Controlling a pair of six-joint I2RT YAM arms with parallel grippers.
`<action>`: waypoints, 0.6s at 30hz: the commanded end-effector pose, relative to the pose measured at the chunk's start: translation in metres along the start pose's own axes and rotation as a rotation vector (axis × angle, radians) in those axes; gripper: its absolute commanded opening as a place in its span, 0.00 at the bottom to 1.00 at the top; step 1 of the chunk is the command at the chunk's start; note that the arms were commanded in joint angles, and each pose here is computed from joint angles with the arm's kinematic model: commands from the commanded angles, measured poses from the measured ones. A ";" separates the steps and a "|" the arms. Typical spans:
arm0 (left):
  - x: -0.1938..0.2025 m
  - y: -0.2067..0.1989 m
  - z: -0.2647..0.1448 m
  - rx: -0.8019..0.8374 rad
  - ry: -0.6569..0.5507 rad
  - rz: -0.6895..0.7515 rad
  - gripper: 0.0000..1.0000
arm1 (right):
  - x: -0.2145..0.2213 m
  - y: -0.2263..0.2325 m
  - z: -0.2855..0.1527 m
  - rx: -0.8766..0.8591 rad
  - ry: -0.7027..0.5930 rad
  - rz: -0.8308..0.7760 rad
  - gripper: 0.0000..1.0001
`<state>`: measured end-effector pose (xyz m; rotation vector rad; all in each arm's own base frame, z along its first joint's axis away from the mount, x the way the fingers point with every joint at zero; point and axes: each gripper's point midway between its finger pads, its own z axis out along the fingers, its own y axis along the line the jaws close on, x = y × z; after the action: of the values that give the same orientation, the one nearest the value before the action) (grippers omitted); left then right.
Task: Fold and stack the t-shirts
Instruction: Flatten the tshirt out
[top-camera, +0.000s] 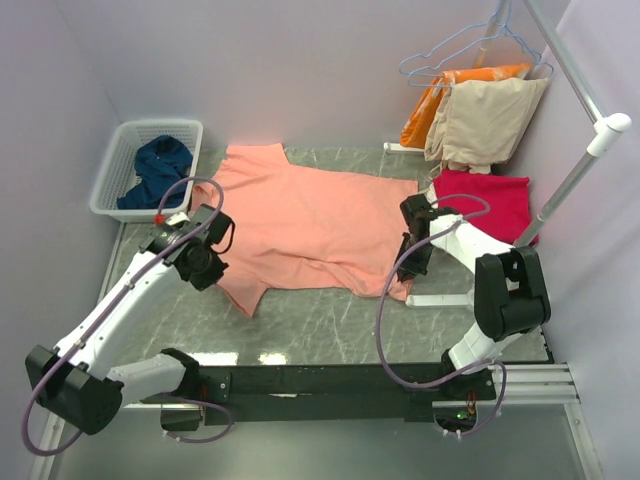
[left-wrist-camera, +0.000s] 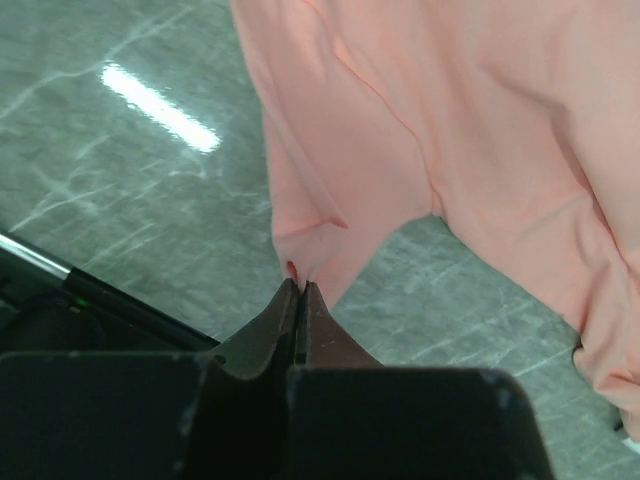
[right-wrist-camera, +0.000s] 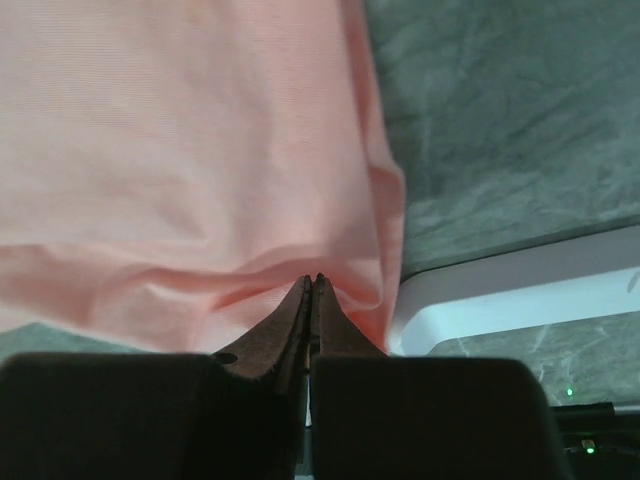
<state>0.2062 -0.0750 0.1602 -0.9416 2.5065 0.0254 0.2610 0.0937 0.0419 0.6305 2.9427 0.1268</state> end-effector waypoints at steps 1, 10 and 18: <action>-0.014 0.022 -0.017 -0.034 -0.090 -0.068 0.01 | 0.005 -0.019 0.005 0.092 -0.021 0.075 0.00; -0.008 0.019 -0.010 -0.027 -0.062 -0.042 0.01 | -0.018 -0.003 -0.036 -0.065 -0.265 -0.005 0.54; -0.011 0.013 -0.009 -0.024 -0.063 -0.020 0.01 | -0.005 -0.012 -0.042 -0.068 -0.276 -0.019 0.49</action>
<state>0.1960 -0.0589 0.1668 -0.9888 2.4516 0.0826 0.2637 0.0842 0.0870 0.5790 2.6696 0.1697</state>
